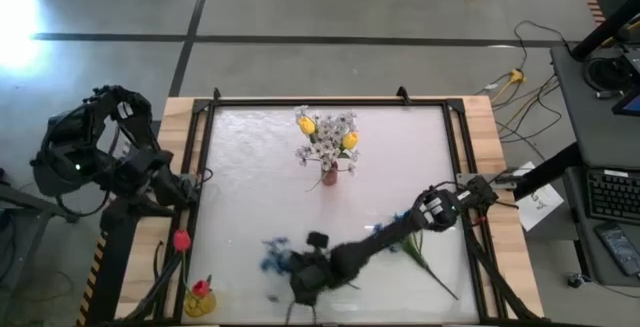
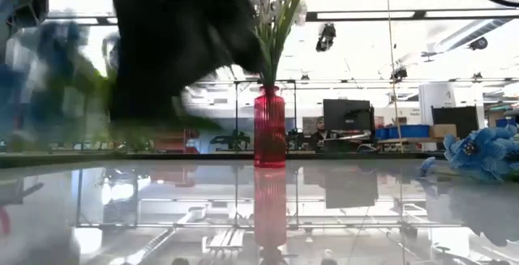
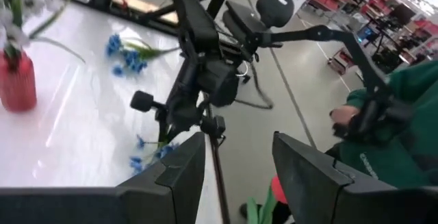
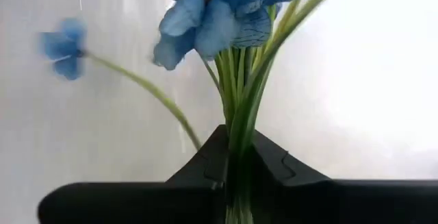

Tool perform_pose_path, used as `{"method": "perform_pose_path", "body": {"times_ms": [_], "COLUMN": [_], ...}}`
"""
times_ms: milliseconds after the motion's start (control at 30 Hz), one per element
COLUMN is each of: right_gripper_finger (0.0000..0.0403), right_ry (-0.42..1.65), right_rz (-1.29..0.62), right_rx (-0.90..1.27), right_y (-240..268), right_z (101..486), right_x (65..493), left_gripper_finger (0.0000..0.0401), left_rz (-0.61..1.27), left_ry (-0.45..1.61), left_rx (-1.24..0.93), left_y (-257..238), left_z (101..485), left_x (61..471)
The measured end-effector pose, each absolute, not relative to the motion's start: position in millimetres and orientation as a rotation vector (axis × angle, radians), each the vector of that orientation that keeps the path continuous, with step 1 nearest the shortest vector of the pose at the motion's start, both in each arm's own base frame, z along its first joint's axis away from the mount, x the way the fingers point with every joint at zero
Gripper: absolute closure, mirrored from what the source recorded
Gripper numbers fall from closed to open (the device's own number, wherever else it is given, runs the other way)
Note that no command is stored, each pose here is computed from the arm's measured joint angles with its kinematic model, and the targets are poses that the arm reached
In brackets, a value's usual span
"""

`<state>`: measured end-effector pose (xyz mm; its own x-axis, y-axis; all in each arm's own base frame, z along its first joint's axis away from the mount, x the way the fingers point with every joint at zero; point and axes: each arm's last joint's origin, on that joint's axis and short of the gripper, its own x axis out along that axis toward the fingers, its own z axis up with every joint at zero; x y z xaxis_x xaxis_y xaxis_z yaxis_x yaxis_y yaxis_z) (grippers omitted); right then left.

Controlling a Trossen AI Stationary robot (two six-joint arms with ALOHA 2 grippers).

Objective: Sort flowers into vase by color
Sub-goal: Put the left blue flower into the yellow flower vase

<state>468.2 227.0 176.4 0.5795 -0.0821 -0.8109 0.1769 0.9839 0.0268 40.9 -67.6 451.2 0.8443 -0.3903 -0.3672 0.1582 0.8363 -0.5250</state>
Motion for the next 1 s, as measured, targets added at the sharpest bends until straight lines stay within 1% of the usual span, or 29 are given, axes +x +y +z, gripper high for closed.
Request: {"method": "perform_pose_path", "body": {"times_ms": [67, 133, 200, 267, 367, 533, 600, 733, 900, 1000], "right_gripper_finger": [0.0382, 0.0383, 0.0383, 0.0383, 0.0384, 0.0384, 0.0384, 0.0385, 0.0385, 0.0385], "right_ry": [0.852, 0.724, 0.585, 0.461, 0.357, 0.276, 0.267, 0.288, 0.243, 0.212], "right_rz": [-0.164, -0.149, -0.178, -0.202, -0.202, -0.240, -0.213, -0.125, -0.078, 0.003], "right_rx": [0.132, 0.169, 0.184, 0.181, 0.160, 0.207, 0.231, 0.278, 0.297, 0.310], "right_y": [216, 207, 197, 188, 176, 153, 147, 143, 143, 144], "right_z": [212, 260, 300, 330, 357, 384, 387, 377, 371, 367], "right_x": [472, 472, 470, 469, 468, 464, 465, 476, 487, 495], "left_gripper_finger": [0.0240, 0.0240, 0.0240, 0.0240, 0.0240, 0.0239, 0.0232, 0.0201, 0.0153, 0.0137], "left_rz": [-0.316, -0.327, -0.336, -0.339, -0.340, -0.341, -0.335, -0.306, -0.144, -0.094], "left_ry": [0.469, 0.455, 0.445, 0.433, 0.435, 0.434, 0.435, 0.459, 0.467, 0.535], "left_rx": [-0.480, -0.458, -0.433, -0.396, -0.361, -0.319, -0.287, -0.290, -0.330, -0.307], "left_y": [-61, -56, -52, -51, -52, -54, -60, -69, -83, -96], "left_z": [452, 453, 453, 453, 452, 451, 450, 447, 438, 428], "left_x": [39, 38, 36, 36, 37, 37, 39, 42, 55, 68]}}
